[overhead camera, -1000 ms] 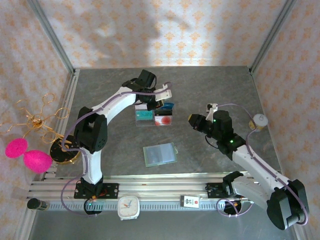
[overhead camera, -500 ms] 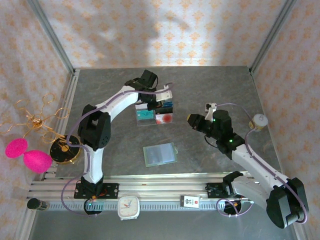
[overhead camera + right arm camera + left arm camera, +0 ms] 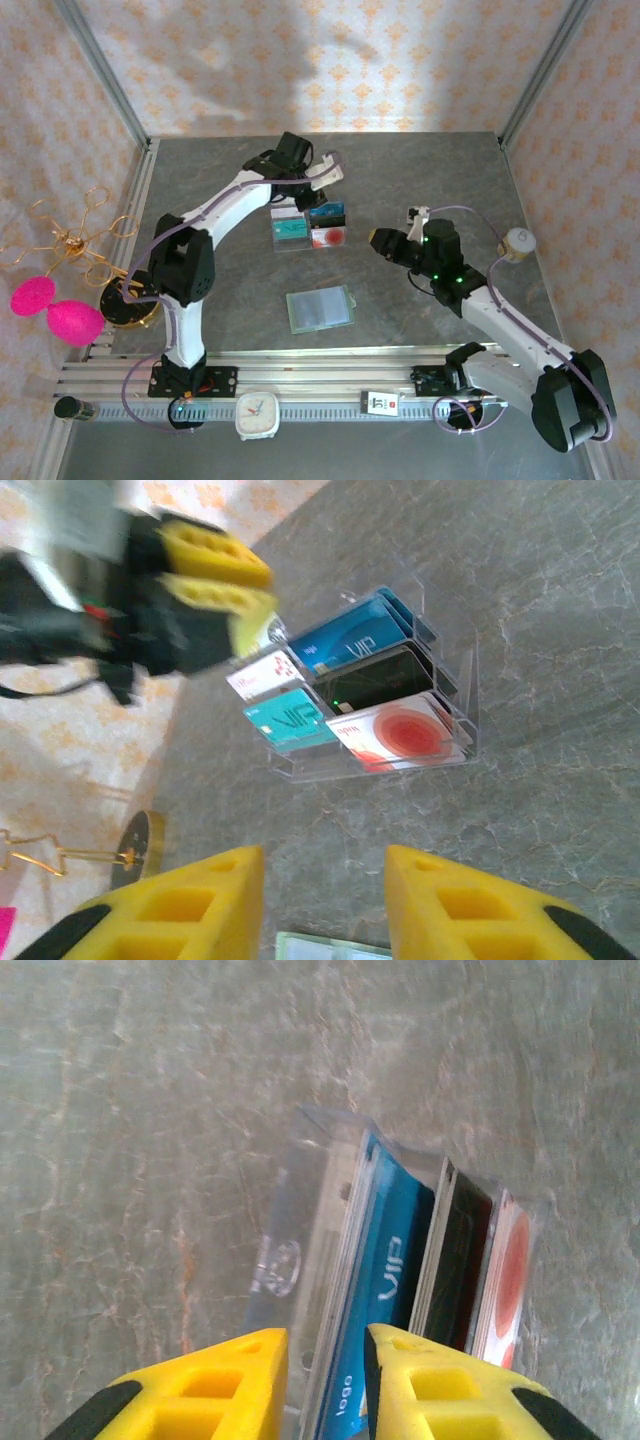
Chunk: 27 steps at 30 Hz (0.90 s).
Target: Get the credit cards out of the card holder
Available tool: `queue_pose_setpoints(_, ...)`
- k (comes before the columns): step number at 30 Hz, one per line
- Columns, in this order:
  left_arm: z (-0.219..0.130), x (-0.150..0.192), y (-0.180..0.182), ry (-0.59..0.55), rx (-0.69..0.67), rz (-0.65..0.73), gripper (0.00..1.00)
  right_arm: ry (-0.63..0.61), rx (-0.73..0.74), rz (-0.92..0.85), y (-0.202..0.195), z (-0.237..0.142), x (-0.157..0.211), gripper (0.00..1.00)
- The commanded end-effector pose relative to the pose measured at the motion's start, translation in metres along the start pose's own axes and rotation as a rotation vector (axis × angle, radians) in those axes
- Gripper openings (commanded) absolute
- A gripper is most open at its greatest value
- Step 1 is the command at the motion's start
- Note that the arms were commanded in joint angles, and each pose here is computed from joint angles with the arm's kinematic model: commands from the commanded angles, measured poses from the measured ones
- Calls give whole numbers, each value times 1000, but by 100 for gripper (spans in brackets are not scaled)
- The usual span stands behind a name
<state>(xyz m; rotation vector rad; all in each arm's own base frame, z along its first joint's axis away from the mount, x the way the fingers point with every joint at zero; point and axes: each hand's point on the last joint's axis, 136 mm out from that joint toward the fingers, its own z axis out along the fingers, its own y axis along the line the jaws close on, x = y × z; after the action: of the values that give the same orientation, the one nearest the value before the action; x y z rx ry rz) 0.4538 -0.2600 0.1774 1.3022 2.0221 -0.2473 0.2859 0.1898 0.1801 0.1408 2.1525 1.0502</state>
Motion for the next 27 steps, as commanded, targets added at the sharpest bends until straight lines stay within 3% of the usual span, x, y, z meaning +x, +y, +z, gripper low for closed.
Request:
queue_pose_setpoints(1, -82, -79, 9, -329, -87, -74, 33, 69, 27, -74, -2, 14, 23, 37)
queue_pose_setpoints(6, -145, -105, -29, -624, 4, -244, 41, 144, 82, -226, 15, 29, 65, 40)
queue_pose_setpoints(9, -162, -91, -50, -743, 65, -430, 39, 174, 90, -313, 29, 33, 87, 42)
queue_pose_setpoints(12, -166, -57, -61, -828, 78, -678, 38, 233, 109, -384, 35, 45, 115, 43)
queue_pose_setpoints(15, -157, -9, -75, -859, 85, -902, 39, 279, 149, -466, 37, 59, 143, 43)
queue_pose_setpoints(17, -142, 24, -83, -812, 81, -1052, 40, 310, 159, -509, 40, 68, 161, 43)
queue_pose_setpoints(22, -135, 71, -101, -780, 47, -1193, 40, 348, 216, -590, 36, 86, 192, 43)
queue_pose_setpoints(27, -145, 89, -103, -780, -26, -1196, 40, 365, 278, -662, 29, 93, 213, 44)
